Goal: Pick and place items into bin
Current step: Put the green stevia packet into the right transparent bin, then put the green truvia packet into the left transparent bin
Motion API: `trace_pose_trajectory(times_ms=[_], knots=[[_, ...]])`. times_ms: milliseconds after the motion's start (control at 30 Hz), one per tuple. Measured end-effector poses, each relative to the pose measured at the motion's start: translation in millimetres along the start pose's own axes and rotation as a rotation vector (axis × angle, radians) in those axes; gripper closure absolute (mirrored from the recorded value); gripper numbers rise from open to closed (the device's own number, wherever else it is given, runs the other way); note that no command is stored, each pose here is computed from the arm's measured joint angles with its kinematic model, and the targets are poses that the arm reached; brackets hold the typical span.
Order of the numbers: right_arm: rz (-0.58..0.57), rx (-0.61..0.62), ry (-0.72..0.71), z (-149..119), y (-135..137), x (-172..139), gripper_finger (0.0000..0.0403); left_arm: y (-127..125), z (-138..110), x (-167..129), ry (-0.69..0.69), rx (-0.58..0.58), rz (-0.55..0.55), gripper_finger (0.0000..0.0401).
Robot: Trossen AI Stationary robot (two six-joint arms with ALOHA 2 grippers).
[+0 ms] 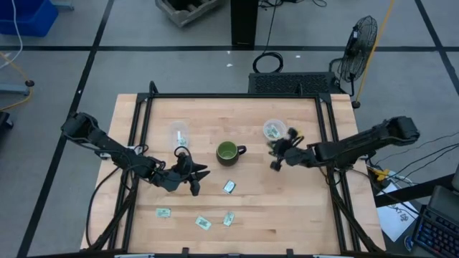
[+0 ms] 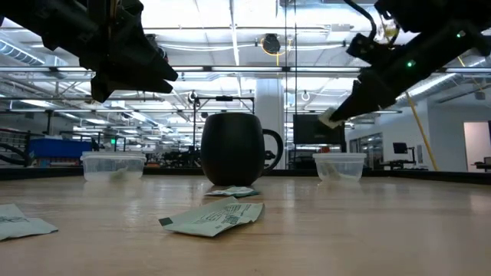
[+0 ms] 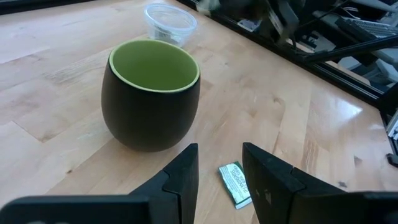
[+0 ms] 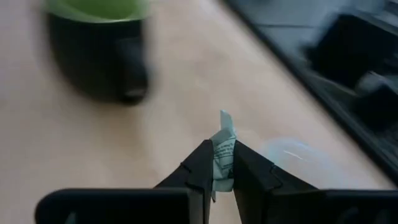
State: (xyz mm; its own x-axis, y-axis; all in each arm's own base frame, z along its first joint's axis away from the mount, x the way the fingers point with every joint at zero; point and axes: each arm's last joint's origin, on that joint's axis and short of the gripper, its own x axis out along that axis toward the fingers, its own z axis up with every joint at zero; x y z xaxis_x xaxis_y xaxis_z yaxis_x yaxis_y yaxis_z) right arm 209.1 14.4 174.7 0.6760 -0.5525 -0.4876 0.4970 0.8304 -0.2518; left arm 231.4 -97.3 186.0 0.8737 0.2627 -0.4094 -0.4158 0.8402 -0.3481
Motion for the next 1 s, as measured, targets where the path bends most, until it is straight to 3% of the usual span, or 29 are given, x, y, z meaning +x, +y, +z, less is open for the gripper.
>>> trace_pose_trajectory(times_ms=[167, 300, 533, 700, 767, 867, 1000], knots=[[-0.107, 0.107, 0.082, -4.6, -23.5, 2.4, 0.0360, 0.0, 0.1, 0.0, 0.000, 0.000, 0.000, 0.0272], [-0.092, 0.115, 0.137, -6.0, -34.2, 13.9, 0.0352, -0.3, 0.4, -0.1, -0.004, -0.003, -0.003, 0.0272], [-0.149, 0.148, 0.193, -8.1, -60.4, 33.8, 0.0286, -0.1, 0.7, 0.0, -0.012, -0.001, 0.005, 0.0272], [-0.078, 0.181, 0.206, -7.8, -66.5, 37.6, 0.0231, -0.1, 0.5, -0.1, -0.008, 0.005, 0.003, 0.0272], [0.018, 0.190, 0.169, -3.1, -61.6, 37.1, 0.0216, -0.5, 0.1, 0.0, 0.004, 0.000, -0.009, 0.0272], [0.172, 0.195, 0.074, 7.5, -49.3, 34.2, 0.0206, -1.9, -0.7, -0.1, 0.040, 0.017, -0.053, 0.0272], [0.278, 0.154, -0.047, 19.1, -32.5, 26.3, 0.0205, -10.0, 2.1, -2.3, 0.026, 0.117, -0.153, 0.0272]])
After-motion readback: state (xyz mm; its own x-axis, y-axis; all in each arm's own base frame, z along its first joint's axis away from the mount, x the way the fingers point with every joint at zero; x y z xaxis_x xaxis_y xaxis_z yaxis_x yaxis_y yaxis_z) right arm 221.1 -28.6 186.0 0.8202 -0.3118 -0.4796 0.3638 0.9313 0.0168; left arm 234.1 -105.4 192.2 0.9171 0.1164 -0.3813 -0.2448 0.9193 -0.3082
